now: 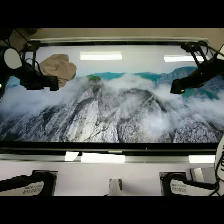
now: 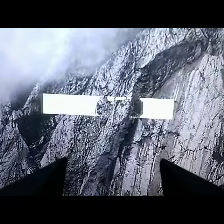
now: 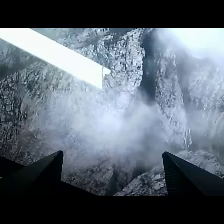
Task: Fold the shirts.
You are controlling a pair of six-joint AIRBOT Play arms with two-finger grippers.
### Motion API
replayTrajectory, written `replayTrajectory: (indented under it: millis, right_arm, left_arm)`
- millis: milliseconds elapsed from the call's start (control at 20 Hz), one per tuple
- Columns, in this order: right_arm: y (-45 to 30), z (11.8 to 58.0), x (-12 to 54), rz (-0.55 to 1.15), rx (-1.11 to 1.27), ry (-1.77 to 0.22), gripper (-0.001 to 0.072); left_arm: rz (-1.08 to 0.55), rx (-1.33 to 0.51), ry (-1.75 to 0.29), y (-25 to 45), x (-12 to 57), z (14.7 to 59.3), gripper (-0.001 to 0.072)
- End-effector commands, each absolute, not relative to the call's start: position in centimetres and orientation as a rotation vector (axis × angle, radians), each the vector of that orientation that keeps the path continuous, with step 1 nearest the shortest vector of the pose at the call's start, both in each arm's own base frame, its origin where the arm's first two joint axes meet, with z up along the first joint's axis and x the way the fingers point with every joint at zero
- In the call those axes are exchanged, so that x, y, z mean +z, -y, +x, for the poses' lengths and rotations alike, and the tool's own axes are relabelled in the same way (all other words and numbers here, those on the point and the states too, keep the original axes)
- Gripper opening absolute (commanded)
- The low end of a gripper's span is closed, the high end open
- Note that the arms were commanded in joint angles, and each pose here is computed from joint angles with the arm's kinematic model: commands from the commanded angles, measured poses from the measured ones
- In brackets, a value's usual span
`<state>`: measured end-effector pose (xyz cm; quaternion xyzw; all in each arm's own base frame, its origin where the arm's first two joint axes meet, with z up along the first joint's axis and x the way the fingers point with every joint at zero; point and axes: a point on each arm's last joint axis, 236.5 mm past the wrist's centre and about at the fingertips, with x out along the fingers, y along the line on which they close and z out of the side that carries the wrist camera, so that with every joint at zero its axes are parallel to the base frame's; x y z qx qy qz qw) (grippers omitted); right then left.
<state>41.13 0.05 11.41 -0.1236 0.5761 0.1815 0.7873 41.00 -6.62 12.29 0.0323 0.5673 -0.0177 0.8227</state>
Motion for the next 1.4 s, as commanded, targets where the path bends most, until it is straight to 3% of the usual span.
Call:
replayTrajectory:
  millis: [0, 100, 450, 500, 550, 700, 800, 900, 1350]
  right_arm:
    - [0.2, 43.7, 12.3, -0.279, 0.353, -1.134, 0.0681]
    - [0.5, 46.4, 13.6, -0.291, 0.309, -1.012, 0.0681]
    - [1.2, 52.3, 18.3, -0.297, 0.208, -0.704, 0.0681]
    - [0.8, 52.6, 18.8, -0.265, 0.213, -0.679, 0.0681]
    - [0.0, 52.4, 18.7, -0.235, 0.239, -0.685, 0.0681]
    - [-1.5, 51.1, 17.3, -0.188, 0.305, -0.757, 0.0681]
    - [-2.2, 49.6, 15.7, -0.188, 0.357, -0.840, 0.0683]
    - [-2.8, 47.9, 14.1, -0.218, 0.425, -0.922, 0.0688]
    - [-4.2, 46.9, 13.7, -0.190, 0.494, -0.952, 0.0688]
  left_arm:
    - [0.070, -0.038, -1.207, 6.6, 12.3, 41.0, 0.0710]
    - [0.063, -0.048, -1.138, 7.0, 12.8, 42.6, 0.0710]
    - [-0.018, -0.129, -0.618, 10.1, 18.6, 53.7, 0.0706]
    - [-0.044, -0.097, -0.587, 9.1, 18.5, 55.3, 0.0587]
    - [-0.108, -0.028, -0.637, 6.8, 16.7, 56.5, 0.0537]
    - [-0.419, 0.139, -0.965, -1.3, 7.1, 57.2, 0.0682]
    - [-0.759, 0.188, -1.075, -5.0, 2.2, 57.1, 0.0682]
    - [-0.956, 0.170, -1.097, -7.1, -0.9, 57.5, 0.0682]
    - [-1.018, 0.200, -0.997, -8.2, -7.7, 61.7, 0.0671]
